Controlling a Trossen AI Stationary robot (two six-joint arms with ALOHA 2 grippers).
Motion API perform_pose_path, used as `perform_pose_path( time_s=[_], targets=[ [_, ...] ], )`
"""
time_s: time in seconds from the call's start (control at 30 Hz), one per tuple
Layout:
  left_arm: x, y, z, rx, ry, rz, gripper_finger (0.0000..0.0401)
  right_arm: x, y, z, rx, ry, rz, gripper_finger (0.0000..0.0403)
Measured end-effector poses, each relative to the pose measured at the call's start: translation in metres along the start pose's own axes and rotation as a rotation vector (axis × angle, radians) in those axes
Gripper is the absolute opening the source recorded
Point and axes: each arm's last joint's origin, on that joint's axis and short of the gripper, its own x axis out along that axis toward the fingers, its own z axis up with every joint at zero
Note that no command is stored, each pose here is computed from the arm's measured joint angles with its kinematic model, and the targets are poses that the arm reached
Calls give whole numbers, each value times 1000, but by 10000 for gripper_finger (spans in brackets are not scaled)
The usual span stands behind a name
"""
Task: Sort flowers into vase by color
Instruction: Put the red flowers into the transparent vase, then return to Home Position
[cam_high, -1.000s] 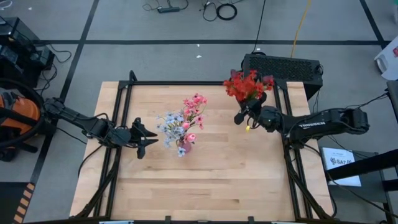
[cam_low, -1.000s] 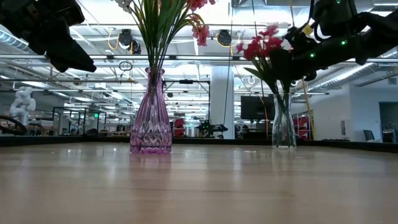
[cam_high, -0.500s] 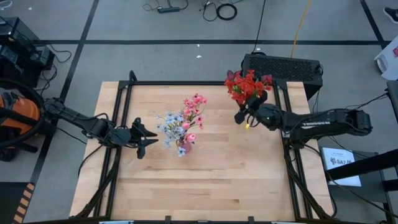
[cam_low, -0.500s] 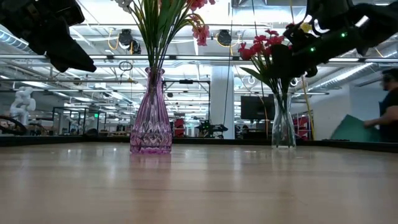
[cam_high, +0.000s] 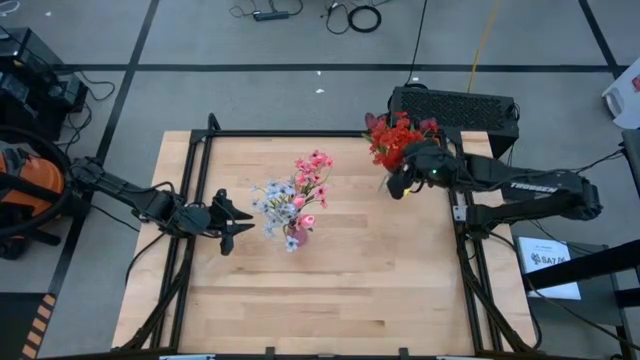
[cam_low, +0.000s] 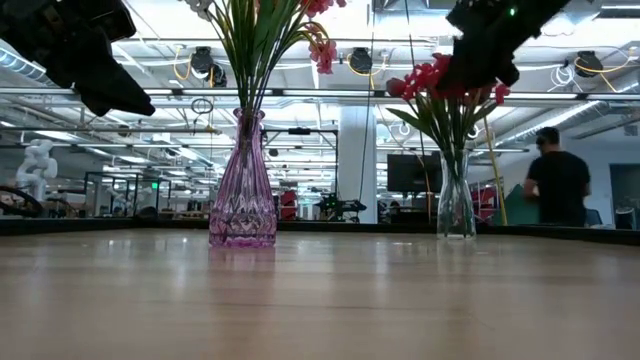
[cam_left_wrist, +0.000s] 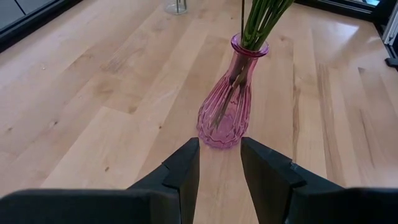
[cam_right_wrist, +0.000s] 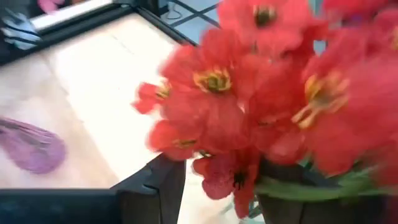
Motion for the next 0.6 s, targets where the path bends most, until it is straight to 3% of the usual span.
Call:
perform_pose_path(
  time_s=[0.13, 0.33, 0.47, 0.6],
  targets=[
    [0, 0, 0, 0, 0, 0, 125, -13, 1, 15, 33, 14, 56, 164],
    [0, 0, 0, 2, 2, 1, 125, -23, 7, 15, 52, 150, 267, 165],
    [0, 0, -1, 4, 6, 2, 125, -31, 6, -9, 0, 445, 368, 165],
    [0, 0, -1, 5, 8, -1, 125, -45, -4, -35, 29, 768, 249, 165]
  ],
)
